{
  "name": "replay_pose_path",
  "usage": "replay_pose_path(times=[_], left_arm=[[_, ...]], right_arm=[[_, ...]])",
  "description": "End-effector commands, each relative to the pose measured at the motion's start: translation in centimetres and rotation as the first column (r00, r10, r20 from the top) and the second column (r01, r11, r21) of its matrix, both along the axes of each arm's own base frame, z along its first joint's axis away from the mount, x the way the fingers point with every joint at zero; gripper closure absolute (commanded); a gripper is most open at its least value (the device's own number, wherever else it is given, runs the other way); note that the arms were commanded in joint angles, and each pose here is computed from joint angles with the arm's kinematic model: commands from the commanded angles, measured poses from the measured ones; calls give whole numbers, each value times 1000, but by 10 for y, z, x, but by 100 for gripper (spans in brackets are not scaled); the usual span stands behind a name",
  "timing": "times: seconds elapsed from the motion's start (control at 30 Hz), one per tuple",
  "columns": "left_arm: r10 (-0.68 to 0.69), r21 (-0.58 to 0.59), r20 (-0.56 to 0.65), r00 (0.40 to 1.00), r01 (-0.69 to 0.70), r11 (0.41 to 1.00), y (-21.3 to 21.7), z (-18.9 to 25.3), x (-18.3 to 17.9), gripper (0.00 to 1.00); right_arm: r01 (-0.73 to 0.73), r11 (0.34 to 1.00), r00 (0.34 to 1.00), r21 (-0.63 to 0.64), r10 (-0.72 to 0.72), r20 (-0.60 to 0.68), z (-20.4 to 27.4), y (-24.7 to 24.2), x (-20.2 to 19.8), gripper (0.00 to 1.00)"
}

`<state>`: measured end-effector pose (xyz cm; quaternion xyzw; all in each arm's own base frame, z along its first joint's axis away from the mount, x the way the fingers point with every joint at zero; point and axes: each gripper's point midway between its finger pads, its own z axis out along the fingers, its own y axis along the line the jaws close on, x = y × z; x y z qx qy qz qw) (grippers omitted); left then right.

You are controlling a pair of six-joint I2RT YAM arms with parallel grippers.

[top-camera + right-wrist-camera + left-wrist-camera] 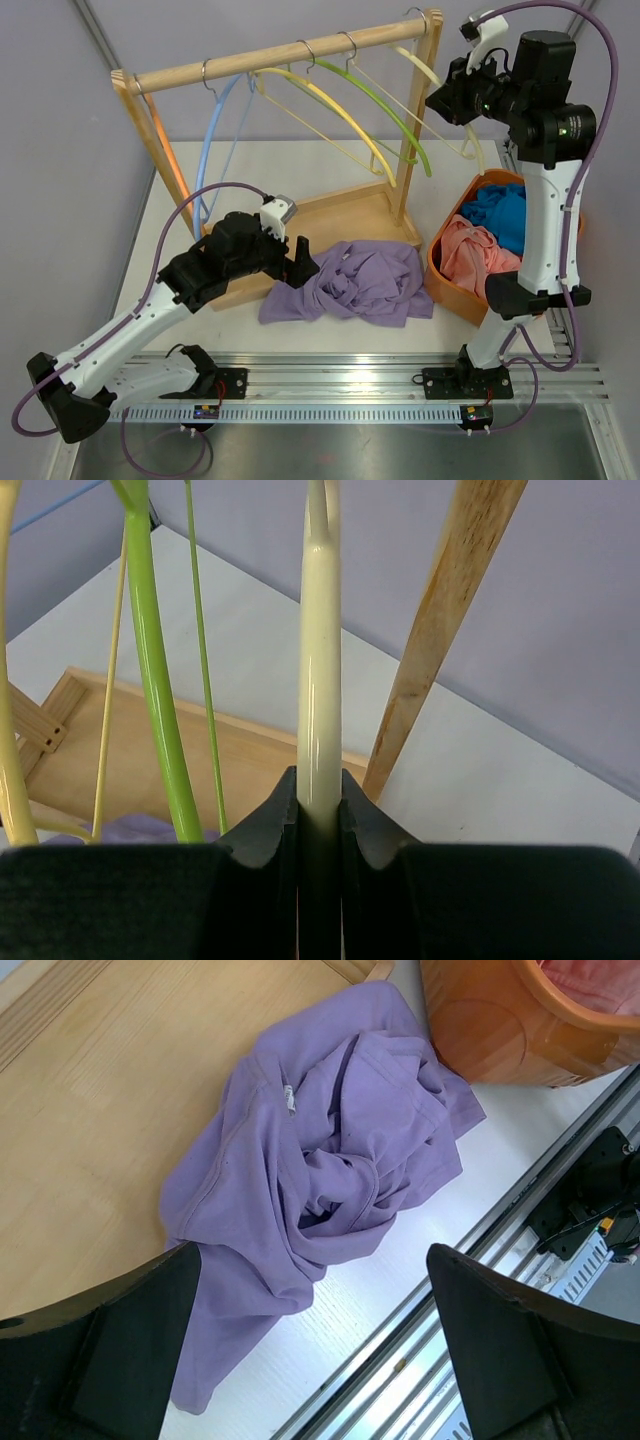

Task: Remove the t-shirt from the hanger
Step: Hang the hanger back to the clothesline with the right arm

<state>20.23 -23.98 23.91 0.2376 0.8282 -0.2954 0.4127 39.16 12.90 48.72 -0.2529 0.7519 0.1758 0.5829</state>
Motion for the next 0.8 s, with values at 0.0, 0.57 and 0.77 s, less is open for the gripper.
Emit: replay_pose_path(times=[0.0, 0.57, 0.77], left_arm=[[-24, -51, 31, 999, 25, 998, -5, 8, -1, 1], [-140, 136, 30, 990, 134, 981, -40, -33, -7, 1], [-78, 289, 65, 995, 56, 956, -42, -69, 14, 1]], right_arm=[[23, 998, 992, 55, -30, 124, 37, 2, 7, 100], [-15, 1000, 1000, -9, 15, 15, -4, 6, 12, 58], [-13, 994, 997, -109, 22, 81, 3, -8, -12, 6]])
